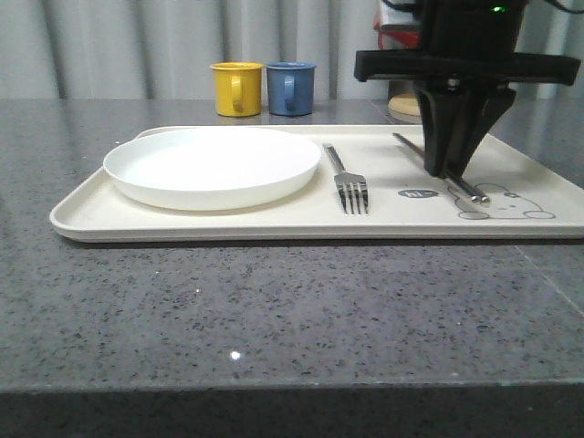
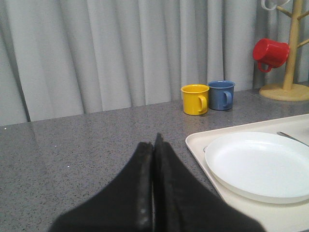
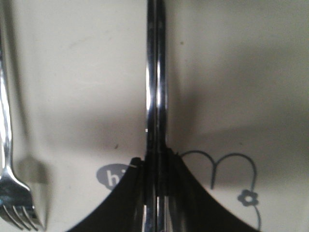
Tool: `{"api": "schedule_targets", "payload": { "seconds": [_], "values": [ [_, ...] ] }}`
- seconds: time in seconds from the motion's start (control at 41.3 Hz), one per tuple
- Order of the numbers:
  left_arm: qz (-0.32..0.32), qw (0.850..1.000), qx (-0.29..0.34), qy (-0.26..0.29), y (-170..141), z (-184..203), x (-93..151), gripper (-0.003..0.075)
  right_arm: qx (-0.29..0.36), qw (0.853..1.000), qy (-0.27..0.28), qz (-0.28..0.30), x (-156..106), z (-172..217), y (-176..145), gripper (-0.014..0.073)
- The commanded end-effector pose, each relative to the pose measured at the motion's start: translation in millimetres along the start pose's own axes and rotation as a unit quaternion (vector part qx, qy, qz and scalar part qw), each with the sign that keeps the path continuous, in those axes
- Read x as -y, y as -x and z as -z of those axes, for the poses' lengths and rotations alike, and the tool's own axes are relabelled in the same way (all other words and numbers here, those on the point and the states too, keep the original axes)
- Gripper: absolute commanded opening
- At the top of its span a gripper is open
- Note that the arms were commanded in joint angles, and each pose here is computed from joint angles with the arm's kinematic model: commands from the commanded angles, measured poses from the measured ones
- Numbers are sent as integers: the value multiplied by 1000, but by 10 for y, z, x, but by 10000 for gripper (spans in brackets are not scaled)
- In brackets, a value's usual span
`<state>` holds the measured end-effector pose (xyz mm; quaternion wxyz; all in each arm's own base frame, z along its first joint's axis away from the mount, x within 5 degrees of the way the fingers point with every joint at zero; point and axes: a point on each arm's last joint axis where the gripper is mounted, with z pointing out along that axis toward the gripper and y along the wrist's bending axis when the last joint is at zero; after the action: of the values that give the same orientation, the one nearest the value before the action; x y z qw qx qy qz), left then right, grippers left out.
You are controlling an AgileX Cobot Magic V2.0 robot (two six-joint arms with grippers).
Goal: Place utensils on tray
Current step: 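Lower the chopsticks beside the fork and open the right gripper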
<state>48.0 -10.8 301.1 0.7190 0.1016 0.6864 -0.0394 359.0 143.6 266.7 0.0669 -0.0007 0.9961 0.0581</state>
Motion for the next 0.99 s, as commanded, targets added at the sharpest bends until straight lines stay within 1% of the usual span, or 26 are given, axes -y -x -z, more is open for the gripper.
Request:
{"api": "schedule_targets", "payload": {
  "seconds": [0.0,0.436,0.533,0.63,0.775,0.848,0.896,0.969],
  "values": [
    [6,999,48,8,151,6,-20,-19,36,999,36,-11,-62,201,37,13],
    [6,999,48,8,151,6,-20,-19,61,997,49,-16,-90,183,98,14],
    [6,999,48,8,151,6,-20,-19,61,997,49,-16,-90,183,98,32],
    [6,999,48,8,151,6,-20,-19,61,997,49,-16,-90,183,98,107],
    [6,999,48,8,151,6,-20,-19,60,997,49,-16,-92,189,98,286],
    [6,999,48,8,151,6,-20,-19,58,997,48,-15,-93,227,95,356],
    [6,999,48,8,151,6,-20,-19,59,997,45,-9,-91,273,95,372],
    [6,999,48,8,151,6,-20,-19,68,997,40,-3,-62,367,97,371]
  ]
}}
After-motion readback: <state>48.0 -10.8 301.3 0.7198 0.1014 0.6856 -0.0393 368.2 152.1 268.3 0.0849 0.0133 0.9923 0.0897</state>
